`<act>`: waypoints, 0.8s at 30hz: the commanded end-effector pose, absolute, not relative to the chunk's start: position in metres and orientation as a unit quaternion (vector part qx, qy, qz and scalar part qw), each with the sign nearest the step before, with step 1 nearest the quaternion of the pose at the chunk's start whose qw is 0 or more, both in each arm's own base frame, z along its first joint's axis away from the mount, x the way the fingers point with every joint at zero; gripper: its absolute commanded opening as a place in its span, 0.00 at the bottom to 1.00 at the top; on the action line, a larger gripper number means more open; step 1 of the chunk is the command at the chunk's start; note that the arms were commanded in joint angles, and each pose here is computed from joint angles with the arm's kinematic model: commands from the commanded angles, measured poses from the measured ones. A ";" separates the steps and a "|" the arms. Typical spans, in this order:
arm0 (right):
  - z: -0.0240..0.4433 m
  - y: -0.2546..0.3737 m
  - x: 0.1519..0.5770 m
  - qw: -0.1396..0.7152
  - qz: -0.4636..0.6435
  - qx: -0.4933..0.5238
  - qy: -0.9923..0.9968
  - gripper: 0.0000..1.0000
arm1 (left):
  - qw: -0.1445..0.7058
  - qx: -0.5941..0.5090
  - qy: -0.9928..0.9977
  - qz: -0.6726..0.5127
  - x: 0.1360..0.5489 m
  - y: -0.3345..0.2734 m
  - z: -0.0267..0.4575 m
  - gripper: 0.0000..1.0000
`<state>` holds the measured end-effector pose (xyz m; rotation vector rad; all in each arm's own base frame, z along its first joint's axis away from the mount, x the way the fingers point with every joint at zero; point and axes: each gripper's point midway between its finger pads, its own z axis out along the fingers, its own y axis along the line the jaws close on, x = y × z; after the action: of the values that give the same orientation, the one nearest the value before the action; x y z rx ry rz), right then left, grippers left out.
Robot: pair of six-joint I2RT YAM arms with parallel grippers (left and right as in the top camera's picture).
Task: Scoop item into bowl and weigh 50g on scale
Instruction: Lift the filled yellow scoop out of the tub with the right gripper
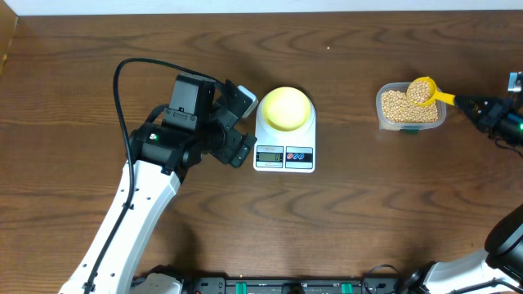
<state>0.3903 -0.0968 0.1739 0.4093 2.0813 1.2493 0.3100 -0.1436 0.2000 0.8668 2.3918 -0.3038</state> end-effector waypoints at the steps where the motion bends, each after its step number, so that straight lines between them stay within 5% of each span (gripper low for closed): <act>1: 0.184 -0.087 0.388 0.325 0.526 0.157 0.770 0.01 | 0.282 0.333 0.892 -0.119 0.306 -0.145 0.197 0.89; 24: 0.185 -0.054 0.395 0.296 0.544 0.134 0.773 0.01 | 0.281 0.333 0.892 -0.119 0.306 -0.145 0.197 0.89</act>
<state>0.3946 -0.0668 0.1825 0.3824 2.0738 1.3783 0.3100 -0.1436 0.2000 0.8668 2.3918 -0.3038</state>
